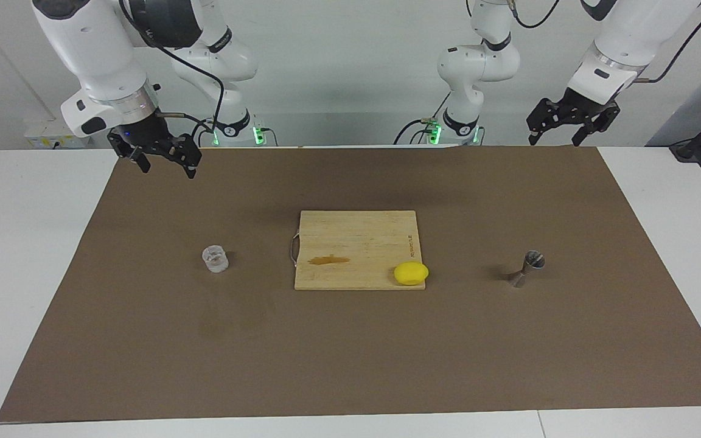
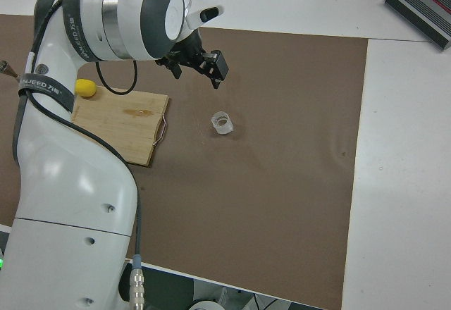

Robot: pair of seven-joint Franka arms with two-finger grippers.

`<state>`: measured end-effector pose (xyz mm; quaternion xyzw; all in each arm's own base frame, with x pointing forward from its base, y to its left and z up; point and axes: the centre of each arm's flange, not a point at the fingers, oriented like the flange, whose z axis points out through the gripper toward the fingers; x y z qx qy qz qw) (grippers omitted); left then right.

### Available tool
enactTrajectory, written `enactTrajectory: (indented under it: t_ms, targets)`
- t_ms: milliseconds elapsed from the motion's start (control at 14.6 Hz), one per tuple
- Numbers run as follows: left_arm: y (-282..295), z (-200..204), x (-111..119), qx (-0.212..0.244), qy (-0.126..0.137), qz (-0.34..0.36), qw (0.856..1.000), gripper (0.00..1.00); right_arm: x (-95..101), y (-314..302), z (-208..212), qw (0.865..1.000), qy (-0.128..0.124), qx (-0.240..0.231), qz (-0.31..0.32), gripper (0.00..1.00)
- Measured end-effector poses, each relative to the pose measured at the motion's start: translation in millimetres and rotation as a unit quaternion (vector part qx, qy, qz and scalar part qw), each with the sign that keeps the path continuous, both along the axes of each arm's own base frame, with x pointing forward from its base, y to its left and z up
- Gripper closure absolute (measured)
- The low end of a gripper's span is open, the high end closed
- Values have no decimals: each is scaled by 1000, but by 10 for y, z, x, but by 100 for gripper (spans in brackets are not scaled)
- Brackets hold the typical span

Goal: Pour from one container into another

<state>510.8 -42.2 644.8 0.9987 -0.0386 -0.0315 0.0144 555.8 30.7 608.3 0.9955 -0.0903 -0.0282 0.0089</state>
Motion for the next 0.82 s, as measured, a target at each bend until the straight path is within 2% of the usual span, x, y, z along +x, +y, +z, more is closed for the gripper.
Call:
enactTrajectory:
  t_ms: [824]
  targets:
    - [-94,0,-8,1,0,-10,1000,0,0,0,0,1000,0,0,0,0]
